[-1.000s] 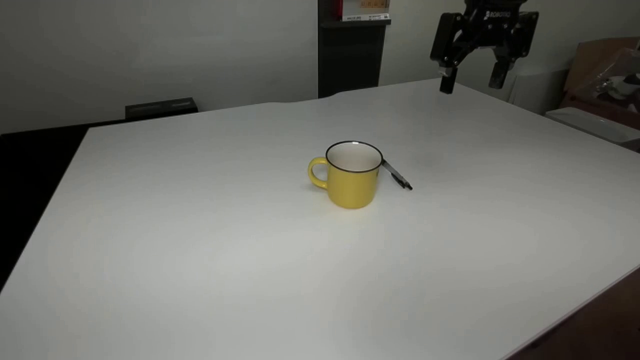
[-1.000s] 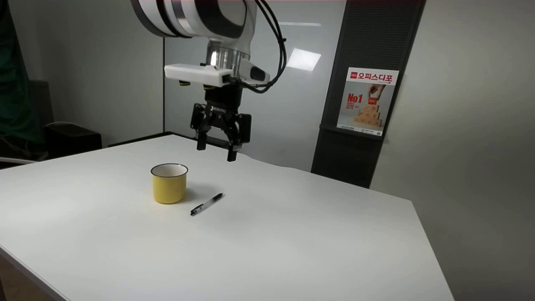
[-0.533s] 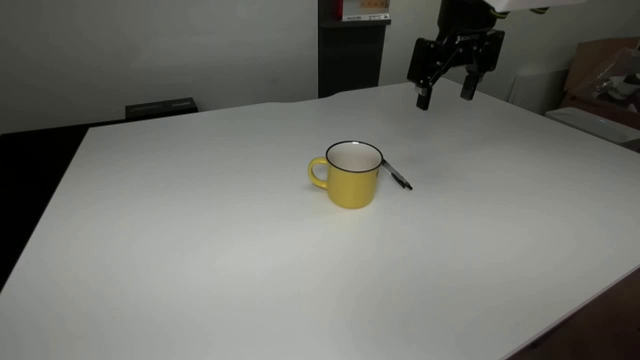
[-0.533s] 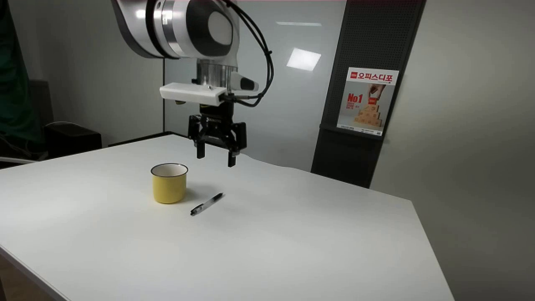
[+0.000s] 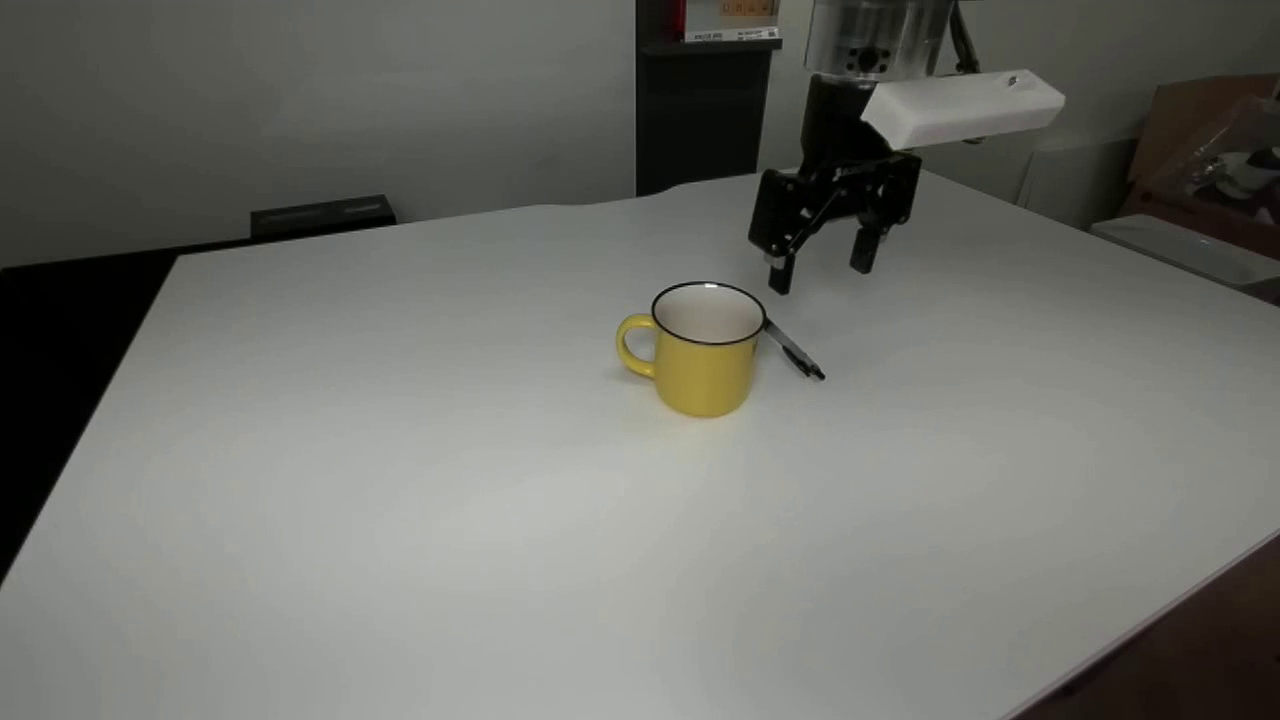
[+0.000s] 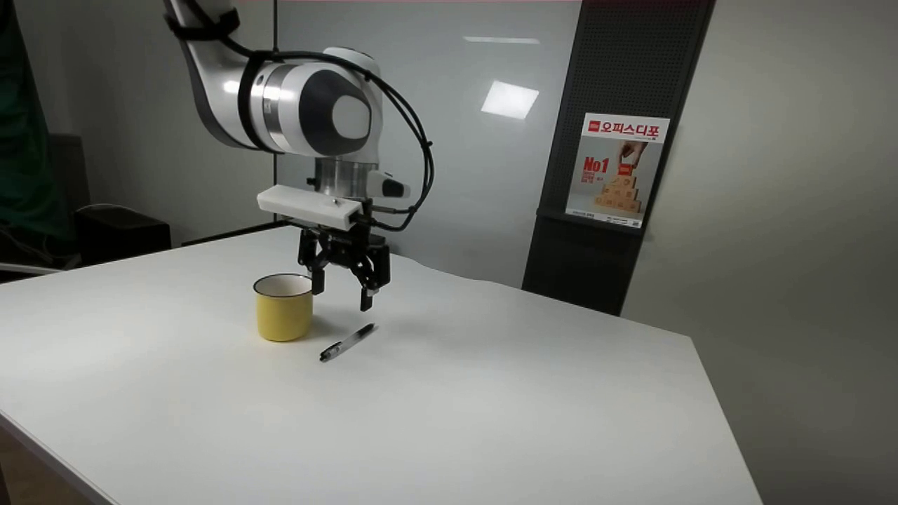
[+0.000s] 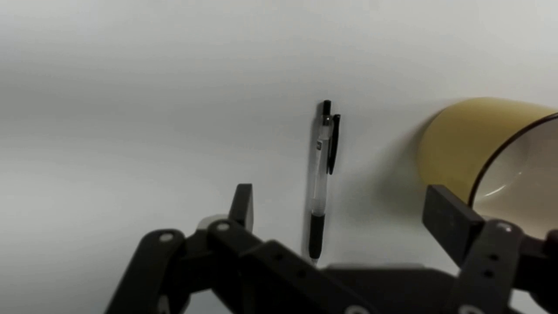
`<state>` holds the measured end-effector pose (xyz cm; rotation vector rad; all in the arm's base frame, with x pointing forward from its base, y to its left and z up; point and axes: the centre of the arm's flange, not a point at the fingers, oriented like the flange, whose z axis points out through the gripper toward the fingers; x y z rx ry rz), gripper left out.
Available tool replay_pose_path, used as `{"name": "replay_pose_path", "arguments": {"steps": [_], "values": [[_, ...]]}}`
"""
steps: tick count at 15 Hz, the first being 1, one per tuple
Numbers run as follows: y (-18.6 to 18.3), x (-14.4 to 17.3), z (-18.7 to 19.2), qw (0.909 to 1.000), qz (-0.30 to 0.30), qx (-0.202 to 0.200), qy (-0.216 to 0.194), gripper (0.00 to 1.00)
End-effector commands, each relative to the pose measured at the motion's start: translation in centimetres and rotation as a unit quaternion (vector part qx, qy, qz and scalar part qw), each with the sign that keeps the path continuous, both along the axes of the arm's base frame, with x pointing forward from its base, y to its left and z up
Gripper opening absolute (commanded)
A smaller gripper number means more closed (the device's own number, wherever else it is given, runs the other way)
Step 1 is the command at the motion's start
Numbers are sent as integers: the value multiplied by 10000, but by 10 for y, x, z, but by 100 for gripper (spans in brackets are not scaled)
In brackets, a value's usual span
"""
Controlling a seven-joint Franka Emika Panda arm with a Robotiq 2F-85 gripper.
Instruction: Get the pen from the table and put it inside the cup
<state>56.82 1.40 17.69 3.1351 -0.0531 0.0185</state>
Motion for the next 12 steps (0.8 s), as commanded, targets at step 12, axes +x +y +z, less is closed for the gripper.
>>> {"name": "replay_pose_path", "arguments": {"steps": [12], "values": [[-20,44,-60,9994,-186,215,218,100]]}}
